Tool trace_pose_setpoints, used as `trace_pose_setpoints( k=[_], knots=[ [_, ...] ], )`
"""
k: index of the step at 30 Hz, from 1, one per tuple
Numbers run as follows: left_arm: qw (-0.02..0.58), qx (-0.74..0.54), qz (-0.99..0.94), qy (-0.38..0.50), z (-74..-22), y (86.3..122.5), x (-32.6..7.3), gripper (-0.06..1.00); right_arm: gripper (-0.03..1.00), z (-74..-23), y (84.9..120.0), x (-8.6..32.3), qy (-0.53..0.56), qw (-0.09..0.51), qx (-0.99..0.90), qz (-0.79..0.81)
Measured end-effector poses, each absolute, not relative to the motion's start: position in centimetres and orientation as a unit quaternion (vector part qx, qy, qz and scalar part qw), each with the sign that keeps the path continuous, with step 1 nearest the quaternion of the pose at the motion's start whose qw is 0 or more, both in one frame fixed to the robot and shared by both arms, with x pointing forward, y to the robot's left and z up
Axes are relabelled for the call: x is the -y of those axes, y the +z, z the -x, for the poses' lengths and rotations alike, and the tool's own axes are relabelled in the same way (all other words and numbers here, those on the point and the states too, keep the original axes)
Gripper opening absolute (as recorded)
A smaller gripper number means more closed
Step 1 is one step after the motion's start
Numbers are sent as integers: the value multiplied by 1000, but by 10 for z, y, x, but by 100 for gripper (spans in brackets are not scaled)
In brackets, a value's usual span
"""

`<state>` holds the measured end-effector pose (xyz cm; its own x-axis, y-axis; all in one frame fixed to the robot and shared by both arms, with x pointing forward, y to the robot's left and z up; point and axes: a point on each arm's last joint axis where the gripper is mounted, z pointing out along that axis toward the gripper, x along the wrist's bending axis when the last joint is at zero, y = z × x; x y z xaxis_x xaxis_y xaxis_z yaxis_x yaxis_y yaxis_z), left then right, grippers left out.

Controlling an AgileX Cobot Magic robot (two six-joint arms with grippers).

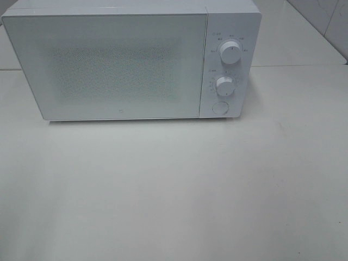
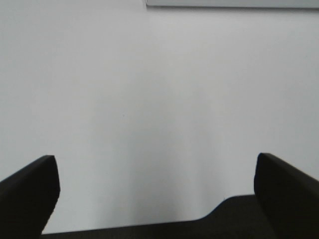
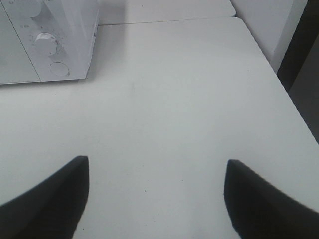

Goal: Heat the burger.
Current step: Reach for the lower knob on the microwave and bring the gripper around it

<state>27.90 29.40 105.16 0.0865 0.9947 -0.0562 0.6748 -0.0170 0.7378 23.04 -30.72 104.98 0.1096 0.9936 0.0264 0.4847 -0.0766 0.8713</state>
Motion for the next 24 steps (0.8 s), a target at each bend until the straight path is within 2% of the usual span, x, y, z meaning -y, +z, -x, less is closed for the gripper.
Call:
trace_pose_setpoints(
  k=[4, 13, 24],
  knots=[
    [358, -607, -648, 290, -260, 1056, -295, 98, 73, -230, 1050, 307, 345, 368, -571, -647],
    [402, -593, -604, 349, -234, 1057, -296, 98, 73, -230, 1050, 307, 345, 368, -571, -647],
    [394, -608, -588, 361, -234, 1055, -296, 98, 73, -230, 1050, 307, 345, 368, -571, -647]
  ],
)
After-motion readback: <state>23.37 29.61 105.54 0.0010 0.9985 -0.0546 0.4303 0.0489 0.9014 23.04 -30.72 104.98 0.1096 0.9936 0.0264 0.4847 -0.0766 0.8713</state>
